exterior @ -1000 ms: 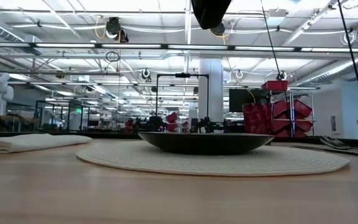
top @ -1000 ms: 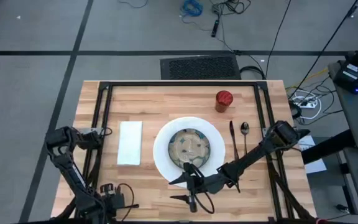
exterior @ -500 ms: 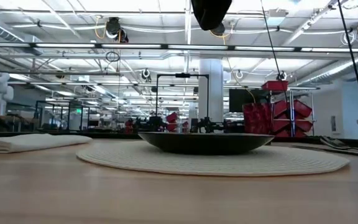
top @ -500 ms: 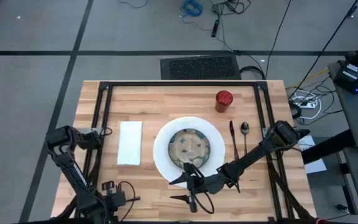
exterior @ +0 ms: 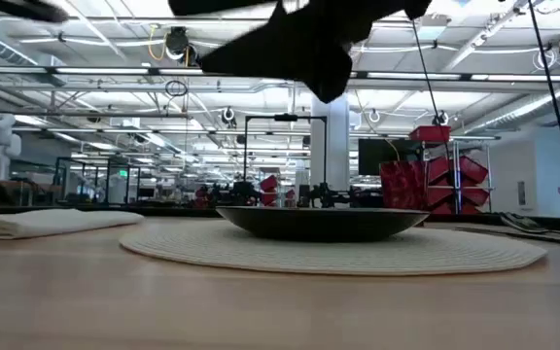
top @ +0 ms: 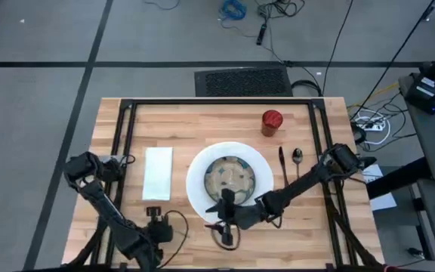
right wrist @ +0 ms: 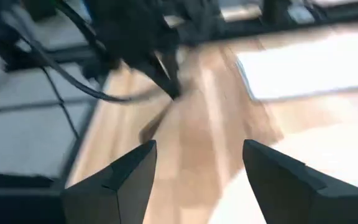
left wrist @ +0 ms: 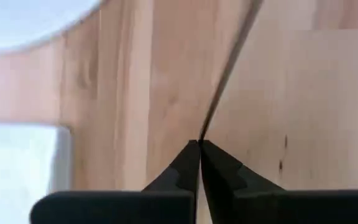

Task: Set table place
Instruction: Put the black fork on the white napkin

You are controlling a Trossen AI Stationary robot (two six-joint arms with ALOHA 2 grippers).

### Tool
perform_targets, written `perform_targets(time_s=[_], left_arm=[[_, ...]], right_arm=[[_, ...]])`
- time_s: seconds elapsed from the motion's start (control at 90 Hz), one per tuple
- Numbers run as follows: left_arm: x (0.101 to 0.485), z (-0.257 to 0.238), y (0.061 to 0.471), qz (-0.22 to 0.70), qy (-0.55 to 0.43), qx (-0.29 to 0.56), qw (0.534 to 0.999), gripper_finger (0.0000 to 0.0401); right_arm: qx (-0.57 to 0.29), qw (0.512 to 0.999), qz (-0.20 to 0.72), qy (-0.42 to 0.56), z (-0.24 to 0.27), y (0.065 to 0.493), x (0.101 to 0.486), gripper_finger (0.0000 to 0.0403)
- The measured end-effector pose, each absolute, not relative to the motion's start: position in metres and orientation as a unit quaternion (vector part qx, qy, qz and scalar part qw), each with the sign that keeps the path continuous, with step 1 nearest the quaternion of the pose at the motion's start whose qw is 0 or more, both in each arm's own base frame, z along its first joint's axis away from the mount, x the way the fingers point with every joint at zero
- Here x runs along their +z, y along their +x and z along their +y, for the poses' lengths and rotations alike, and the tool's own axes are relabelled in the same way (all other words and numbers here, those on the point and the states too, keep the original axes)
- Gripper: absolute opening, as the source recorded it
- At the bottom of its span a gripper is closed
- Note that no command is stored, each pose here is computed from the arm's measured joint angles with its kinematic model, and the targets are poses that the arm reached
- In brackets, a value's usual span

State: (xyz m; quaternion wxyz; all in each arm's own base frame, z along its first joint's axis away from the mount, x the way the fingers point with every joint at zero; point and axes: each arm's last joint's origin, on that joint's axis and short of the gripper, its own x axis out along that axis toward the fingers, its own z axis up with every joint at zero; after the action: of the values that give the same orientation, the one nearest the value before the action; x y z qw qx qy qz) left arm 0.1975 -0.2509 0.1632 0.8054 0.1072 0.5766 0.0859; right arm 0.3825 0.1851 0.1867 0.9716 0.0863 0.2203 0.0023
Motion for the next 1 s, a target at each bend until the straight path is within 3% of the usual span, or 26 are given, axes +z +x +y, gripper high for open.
perform_targets(time_s=[0.133,0.244,0.5,0.767,1.0], left_arm=[[0.167,-0.247,0.206,0.548,0.137,0.096,0.820,0.0002],[0.167,-0.244,0.206,0.544,0.156,0.105,0.818,0.0002],[0.168,-0.241,0.206,0.529,0.163,0.124,0.824,0.0000],[0.172,-0.235,0.213,0.511,0.159,0.145,0.832,0.0000],[0.197,-0.227,0.212,0.454,0.151,0.159,0.863,0.0000]], right_arm=[[-0.015,0.968,0.221,0.118,0.174,0.394,0.198,0.0228],[0.019,0.963,0.228,0.146,0.164,0.401,0.202,0.0228],[0.070,0.970,0.232,0.031,0.180,0.399,0.190,0.0224],[0.060,0.969,0.239,0.010,0.188,0.404,0.160,0.0200],[0.013,0.972,0.222,-0.080,0.199,0.406,0.155,0.0196]])
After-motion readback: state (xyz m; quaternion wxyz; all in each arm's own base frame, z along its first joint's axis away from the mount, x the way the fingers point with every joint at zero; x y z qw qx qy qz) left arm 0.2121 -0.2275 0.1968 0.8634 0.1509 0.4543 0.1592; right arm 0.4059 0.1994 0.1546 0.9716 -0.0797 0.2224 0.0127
